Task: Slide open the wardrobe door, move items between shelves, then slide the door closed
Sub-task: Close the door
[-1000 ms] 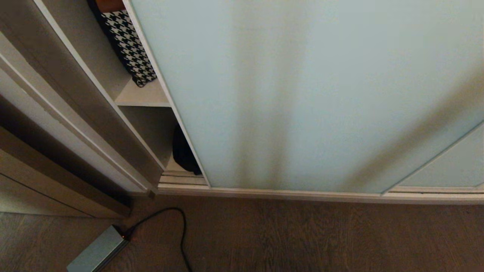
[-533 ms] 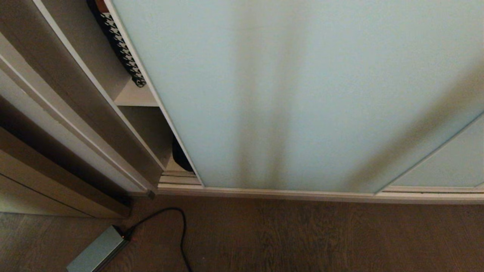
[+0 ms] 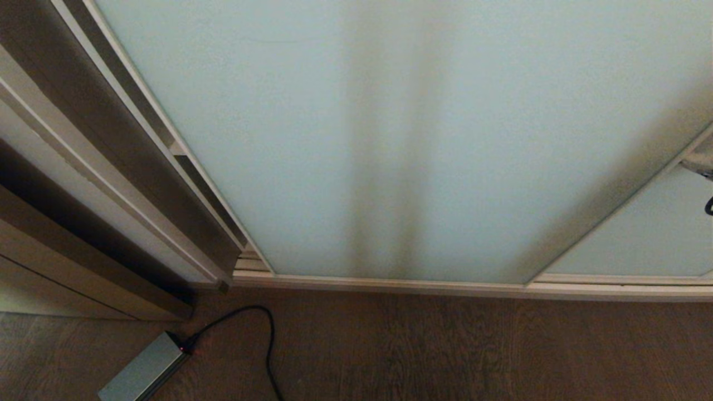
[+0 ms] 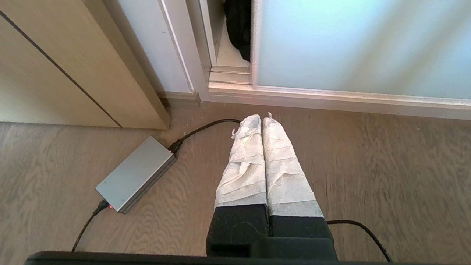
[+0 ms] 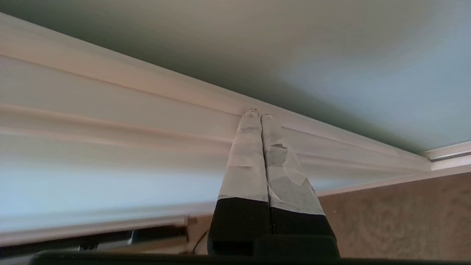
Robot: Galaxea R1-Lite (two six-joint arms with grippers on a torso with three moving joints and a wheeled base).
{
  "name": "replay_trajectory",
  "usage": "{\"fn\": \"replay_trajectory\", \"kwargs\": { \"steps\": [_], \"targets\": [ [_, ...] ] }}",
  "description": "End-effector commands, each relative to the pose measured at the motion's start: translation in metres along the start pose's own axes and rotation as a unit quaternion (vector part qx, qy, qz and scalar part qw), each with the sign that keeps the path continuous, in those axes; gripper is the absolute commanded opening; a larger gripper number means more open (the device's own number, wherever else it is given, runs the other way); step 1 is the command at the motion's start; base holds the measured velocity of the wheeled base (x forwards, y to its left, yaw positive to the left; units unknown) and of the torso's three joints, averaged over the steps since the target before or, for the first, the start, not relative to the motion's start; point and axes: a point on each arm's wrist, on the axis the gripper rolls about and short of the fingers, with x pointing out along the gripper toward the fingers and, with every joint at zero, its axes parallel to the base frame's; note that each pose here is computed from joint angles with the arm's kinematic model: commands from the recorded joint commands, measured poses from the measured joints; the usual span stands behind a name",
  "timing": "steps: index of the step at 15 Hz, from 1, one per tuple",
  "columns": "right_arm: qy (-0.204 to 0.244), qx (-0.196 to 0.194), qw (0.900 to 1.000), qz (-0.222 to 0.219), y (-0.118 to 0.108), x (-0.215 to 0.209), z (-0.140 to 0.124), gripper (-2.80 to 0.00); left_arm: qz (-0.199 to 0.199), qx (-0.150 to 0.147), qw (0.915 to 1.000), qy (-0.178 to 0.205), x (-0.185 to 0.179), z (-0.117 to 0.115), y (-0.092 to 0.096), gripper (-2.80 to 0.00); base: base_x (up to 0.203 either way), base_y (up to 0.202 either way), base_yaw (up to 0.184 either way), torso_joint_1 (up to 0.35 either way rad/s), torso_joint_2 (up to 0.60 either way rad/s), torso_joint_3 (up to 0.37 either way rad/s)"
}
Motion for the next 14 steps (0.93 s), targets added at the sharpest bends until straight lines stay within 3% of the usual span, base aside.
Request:
{"fn": "replay_trajectory", "kwargs": {
  "steps": [1, 7, 9, 12, 14],
  "targets": [
    [0.013, 0.004, 1.0, 0.008, 0.005, 0.002, -0.014, -2.8, 0.0, 0.0, 1.0, -0.001, 0.0, 0.0, 0.0, -2.8, 0.0, 0.0, 0.0, 0.0, 0.0, 0.0],
    [0.049, 0.008, 0.998, 0.03, 0.024, 0.0, -0.046, -2.8, 0.0, 0.0, 1.0, -0.001, 0.0, 0.0, 0.0, -2.8, 0.0, 0.0, 0.0, 0.0, 0.0, 0.0],
    [0.061, -0.01, 0.997, 0.039, 0.036, -0.008, -0.06, -2.8, 0.0, 0.0, 1.0, 0.0, 0.0, 0.0, 0.0, -2.8, 0.0, 0.0, 0.0, 0.0, 0.0, 0.0],
    [0.038, -0.106, 0.993, 0.035, 0.067, -0.027, -0.079, -2.8, 0.001, 0.0, 1.0, 0.0, 0.0, 0.0, 0.0, -2.8, 0.0, 0.0, 0.0, 0.0, 0.0, 0.0],
    [0.001, -0.203, 0.979, 0.002, 0.088, -0.048, -0.1, -2.8, 0.001, 0.0, 1.0, 0.0, 0.0, 0.0, 0.0, -2.8, 0.0, 0.0, 0.0, 0.0, 0.0, 0.0]
  ]
}}
